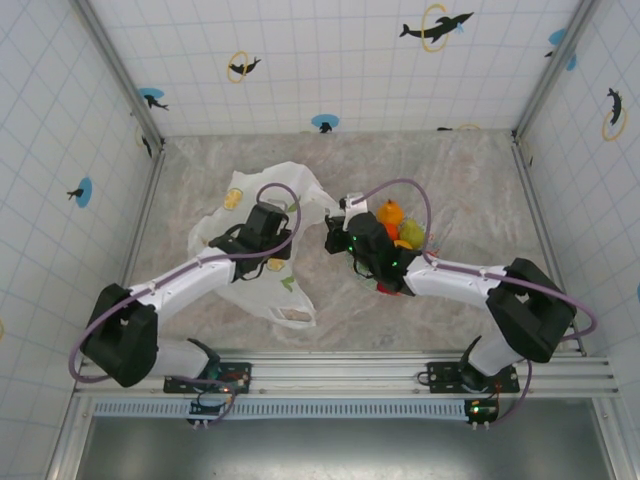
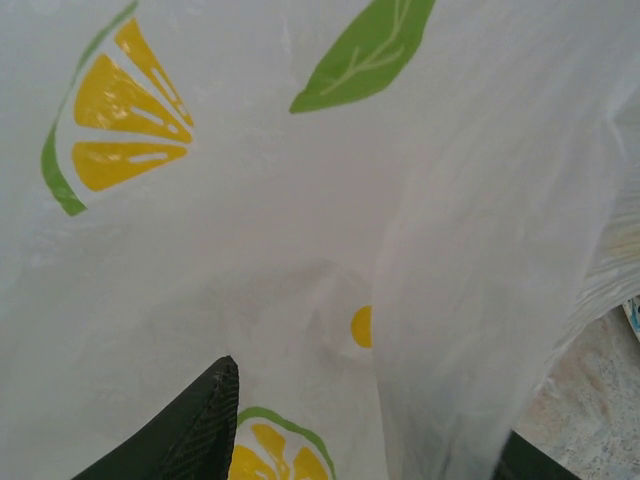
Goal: Place the fruits into the plastic bag
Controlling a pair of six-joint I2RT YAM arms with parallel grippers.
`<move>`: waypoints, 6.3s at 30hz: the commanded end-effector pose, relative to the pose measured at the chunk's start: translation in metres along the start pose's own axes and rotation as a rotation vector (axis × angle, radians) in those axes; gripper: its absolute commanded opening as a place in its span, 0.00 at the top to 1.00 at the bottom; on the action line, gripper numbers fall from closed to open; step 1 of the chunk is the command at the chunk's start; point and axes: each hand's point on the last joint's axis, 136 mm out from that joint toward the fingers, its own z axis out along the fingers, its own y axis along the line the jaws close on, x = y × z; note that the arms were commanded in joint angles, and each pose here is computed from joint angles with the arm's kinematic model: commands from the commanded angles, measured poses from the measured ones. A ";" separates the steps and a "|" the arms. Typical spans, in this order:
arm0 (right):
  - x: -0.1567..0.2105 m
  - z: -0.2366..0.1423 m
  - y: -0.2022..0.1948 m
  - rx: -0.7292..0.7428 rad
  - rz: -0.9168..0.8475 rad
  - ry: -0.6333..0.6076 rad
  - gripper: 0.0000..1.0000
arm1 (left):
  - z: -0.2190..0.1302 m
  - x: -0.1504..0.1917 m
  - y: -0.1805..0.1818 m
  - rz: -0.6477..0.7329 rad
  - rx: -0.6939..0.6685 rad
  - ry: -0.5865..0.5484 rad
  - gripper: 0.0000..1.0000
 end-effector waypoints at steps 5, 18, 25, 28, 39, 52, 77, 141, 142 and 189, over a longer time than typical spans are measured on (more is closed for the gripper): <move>-0.036 -0.007 0.014 -0.052 0.082 -0.074 1.00 | 0.016 0.011 0.006 0.023 -0.078 0.040 0.51; -0.010 0.011 -0.024 0.068 -0.113 0.089 1.00 | -0.013 -0.022 -0.013 0.018 0.028 -0.004 1.00; -0.013 0.021 -0.029 0.083 -0.254 0.180 0.93 | -0.053 -0.053 -0.018 -0.079 0.210 0.013 1.00; -0.008 0.019 -0.031 0.080 -0.286 0.238 0.82 | -0.059 -0.062 -0.014 -0.117 0.223 -0.002 1.00; -0.008 -0.033 -0.023 -0.053 -0.240 0.270 0.19 | -0.053 -0.062 -0.003 -0.184 0.199 0.041 1.00; 0.029 -0.104 -0.088 0.195 -0.156 0.365 0.13 | -0.045 -0.058 -0.003 -0.217 0.194 0.053 1.00; 0.139 -0.127 -0.146 0.352 0.313 0.474 0.16 | -0.041 -0.055 -0.006 -0.210 0.221 0.045 1.00; 0.073 -0.072 0.022 -0.276 -0.352 0.107 0.62 | -0.061 -0.052 -0.037 -0.293 0.402 0.100 1.00; 0.073 -0.070 0.023 -0.269 -0.368 0.103 0.62 | -0.061 -0.052 -0.037 -0.298 0.406 0.103 1.00; 0.075 0.067 0.008 -0.054 0.265 0.250 0.56 | -0.085 -0.084 -0.085 -0.395 0.721 0.106 1.00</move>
